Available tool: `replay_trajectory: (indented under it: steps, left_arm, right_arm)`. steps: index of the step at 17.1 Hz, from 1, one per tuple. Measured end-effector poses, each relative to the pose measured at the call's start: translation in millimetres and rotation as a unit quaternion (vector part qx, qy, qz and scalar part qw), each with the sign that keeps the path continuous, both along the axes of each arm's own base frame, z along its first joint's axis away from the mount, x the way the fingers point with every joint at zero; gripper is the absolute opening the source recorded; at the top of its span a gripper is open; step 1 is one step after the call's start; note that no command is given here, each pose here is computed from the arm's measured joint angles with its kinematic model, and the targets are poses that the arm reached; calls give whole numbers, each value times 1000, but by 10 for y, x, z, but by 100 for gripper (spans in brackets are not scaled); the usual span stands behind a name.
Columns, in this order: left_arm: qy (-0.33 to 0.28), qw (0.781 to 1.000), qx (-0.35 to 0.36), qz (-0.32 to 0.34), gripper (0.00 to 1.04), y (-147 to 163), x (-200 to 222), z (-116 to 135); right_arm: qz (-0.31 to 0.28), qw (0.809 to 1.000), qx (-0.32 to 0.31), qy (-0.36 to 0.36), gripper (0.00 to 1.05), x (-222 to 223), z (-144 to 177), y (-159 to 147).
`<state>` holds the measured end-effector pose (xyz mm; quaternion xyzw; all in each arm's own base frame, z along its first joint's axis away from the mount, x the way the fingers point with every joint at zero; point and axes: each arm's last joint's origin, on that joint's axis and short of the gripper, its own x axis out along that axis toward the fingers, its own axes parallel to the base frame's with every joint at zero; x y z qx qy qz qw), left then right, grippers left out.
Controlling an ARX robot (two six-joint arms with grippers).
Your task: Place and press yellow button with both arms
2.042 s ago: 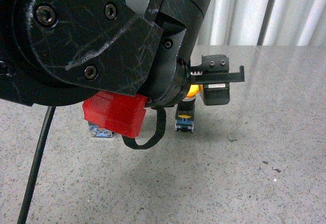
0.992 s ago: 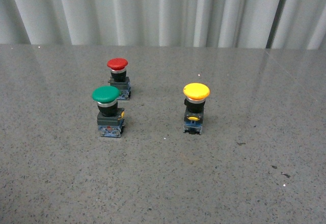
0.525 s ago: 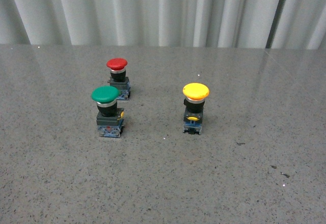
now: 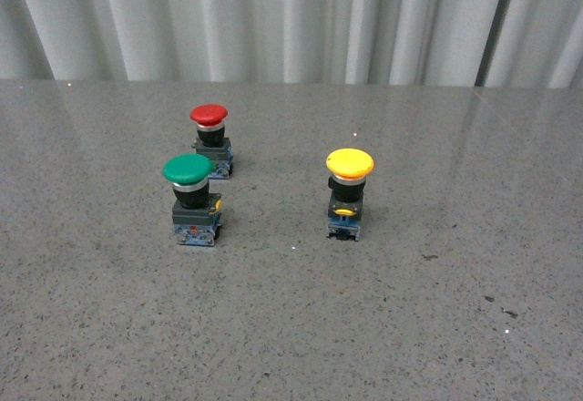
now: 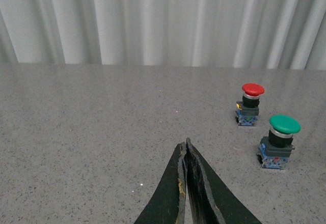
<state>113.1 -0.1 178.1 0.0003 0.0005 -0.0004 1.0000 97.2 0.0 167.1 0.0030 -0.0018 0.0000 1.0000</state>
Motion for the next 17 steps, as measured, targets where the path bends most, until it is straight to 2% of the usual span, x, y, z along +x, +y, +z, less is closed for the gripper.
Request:
replay_trajectory:
  steps: [6, 9, 10, 13, 14, 15, 17]
  left_arm:
    - [-9, 1000, 0, 0, 2, 0, -50, -70]
    - [17, 1000, 0, 0, 2, 0, -142, -138]
    - [-12, 1000, 0, -1, 2, 0, -158, -78]
    - [0, 1000, 0, 0, 2, 0, -156, -110]
    - [0, 1000, 0, 0, 24, 0, -156, -110]
    - [0, 1000, 0, 0, 37, 0, -156, -110]
    - [0, 1000, 0, 0, 47, 0, -156, -109]
  right_arm:
    - [0, 1000, 0, 0, 98, 0, 0, 0]
    - [0, 1000, 0, 0, 98, 0, 0, 0]
    - [0, 1000, 0, 0, 98, 0, 0, 0]
    - [0, 1000, 0, 0, 98, 0, 0, 0]
    - [0, 1000, 0, 0, 98, 0, 0, 0]
    - [0, 1000, 0, 0, 98, 0, 0, 0]
    - [-6, 1000, 3, 9, 98, 2, -9, 2]
